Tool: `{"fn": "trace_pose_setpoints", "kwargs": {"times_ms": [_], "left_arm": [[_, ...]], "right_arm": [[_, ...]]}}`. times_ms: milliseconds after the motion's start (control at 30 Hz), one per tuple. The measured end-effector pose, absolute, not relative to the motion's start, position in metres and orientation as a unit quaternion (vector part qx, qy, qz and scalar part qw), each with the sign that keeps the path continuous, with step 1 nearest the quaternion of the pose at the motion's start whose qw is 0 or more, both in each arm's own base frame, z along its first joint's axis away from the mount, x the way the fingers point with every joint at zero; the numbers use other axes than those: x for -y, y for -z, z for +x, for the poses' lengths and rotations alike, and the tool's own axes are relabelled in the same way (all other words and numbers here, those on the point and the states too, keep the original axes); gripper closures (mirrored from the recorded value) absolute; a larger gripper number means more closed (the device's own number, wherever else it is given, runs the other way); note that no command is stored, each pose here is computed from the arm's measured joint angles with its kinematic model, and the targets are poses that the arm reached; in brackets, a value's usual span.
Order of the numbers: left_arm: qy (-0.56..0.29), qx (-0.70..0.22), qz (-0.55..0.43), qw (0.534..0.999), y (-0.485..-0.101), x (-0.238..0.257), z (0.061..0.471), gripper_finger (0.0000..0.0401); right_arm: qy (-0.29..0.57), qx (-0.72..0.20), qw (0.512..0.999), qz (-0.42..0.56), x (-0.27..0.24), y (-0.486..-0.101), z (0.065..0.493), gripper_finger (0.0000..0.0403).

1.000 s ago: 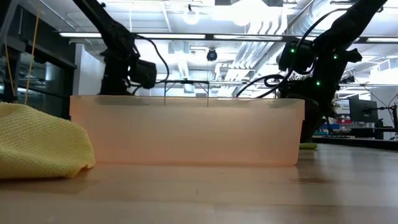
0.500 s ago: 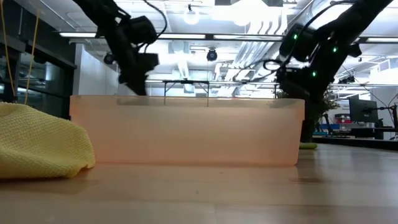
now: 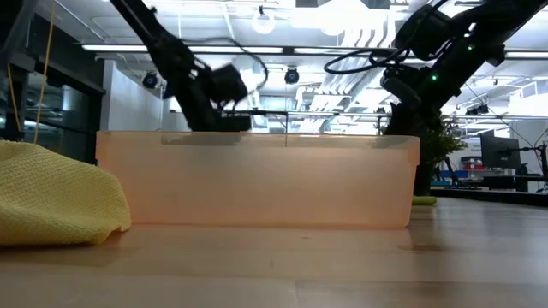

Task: Fold microfiber towels
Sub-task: Fold the green towel

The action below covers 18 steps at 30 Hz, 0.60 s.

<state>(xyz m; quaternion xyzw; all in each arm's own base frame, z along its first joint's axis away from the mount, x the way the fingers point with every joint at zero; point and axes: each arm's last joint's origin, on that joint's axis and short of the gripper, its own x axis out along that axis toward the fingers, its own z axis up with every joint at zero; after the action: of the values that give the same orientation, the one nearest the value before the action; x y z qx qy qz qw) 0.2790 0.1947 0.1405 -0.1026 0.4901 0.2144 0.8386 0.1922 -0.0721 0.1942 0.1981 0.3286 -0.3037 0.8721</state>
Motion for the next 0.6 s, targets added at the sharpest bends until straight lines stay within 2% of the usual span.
{"fn": "trace_pose_setpoints", "kwargs": {"times_ms": [100,233,500,600], "left_arm": [[-0.223,-0.509,-0.114,0.824,-0.125,-0.202,0.275,0.0401],[-0.26,-0.518,-0.116,0.806,-0.122,-0.214,0.267,0.0401],[-0.329,-0.566,-0.101,0.749,-0.136,-0.224,0.238,0.0401],[-0.334,-0.567,-0.112,0.744,-0.137,-0.229,0.231,0.0401]], "right_arm": [[0.294,-0.326,0.875,0.203,0.072,-0.194,0.194,0.0403],[0.277,-0.323,0.88,0.21,0.072,-0.193,0.197,0.0403],[0.247,-0.35,0.876,0.222,0.072,-0.183,0.203,0.0403],[0.246,-0.36,0.874,0.214,0.072,-0.179,0.204,0.0402]]}}
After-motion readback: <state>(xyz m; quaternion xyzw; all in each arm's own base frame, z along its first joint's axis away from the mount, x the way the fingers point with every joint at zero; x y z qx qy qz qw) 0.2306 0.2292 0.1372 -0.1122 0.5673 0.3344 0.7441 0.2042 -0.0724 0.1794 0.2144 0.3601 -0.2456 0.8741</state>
